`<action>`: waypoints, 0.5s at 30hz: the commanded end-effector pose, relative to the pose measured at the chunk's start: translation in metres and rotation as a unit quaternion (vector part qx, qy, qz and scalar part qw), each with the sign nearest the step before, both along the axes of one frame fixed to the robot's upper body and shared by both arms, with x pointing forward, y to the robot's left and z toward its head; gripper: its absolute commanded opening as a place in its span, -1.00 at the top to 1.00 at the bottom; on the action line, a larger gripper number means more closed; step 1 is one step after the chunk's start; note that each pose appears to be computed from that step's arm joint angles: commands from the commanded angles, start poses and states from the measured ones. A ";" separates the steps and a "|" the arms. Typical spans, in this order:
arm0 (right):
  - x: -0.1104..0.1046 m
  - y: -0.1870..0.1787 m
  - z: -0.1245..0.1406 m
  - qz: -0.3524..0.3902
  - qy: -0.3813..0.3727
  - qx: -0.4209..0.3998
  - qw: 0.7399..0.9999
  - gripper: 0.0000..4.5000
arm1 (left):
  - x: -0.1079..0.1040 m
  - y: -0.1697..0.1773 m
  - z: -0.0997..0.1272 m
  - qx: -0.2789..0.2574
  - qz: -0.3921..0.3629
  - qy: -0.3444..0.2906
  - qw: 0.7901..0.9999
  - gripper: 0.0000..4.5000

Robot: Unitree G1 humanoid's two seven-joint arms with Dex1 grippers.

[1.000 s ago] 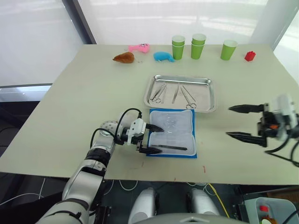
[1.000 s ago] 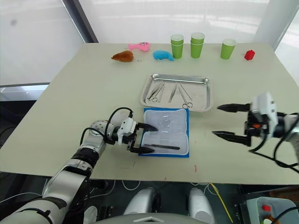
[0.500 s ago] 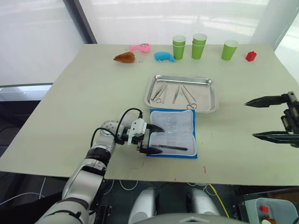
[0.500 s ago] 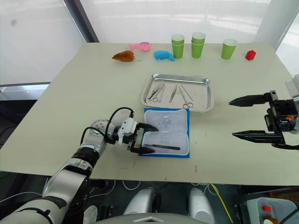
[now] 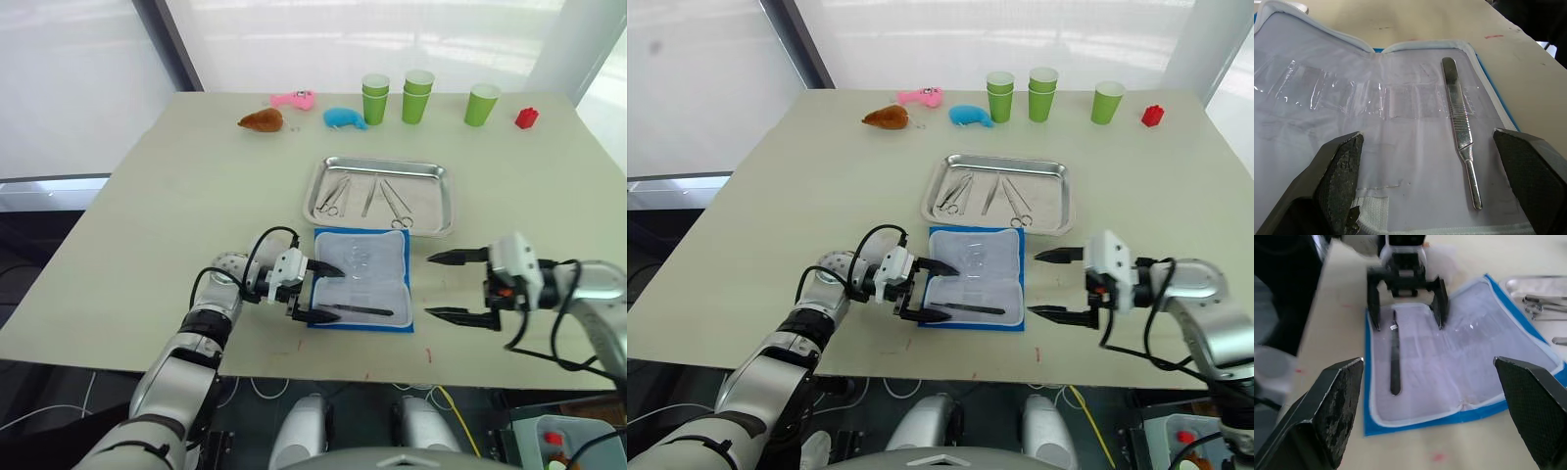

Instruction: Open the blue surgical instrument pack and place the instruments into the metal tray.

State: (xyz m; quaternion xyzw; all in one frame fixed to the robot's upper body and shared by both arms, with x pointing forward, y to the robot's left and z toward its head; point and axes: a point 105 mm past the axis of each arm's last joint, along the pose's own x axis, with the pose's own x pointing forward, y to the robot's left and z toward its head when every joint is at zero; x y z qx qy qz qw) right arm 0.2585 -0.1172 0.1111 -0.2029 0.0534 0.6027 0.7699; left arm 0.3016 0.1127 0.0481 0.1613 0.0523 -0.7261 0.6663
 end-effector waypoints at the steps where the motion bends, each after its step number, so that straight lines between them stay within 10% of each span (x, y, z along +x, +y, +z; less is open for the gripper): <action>1: 0.009 0.008 -0.004 -0.012 -0.034 -0.014 0.999 -0.97 | -0.034 0.005 -0.046 0.062 -0.036 0.097 0.993 -1.00; 15: 0.018 0.036 -0.043 0.019 -0.001 -0.058 0.998 -0.97 | -0.034 0.007 -0.046 0.064 -0.036 0.096 0.993 -1.00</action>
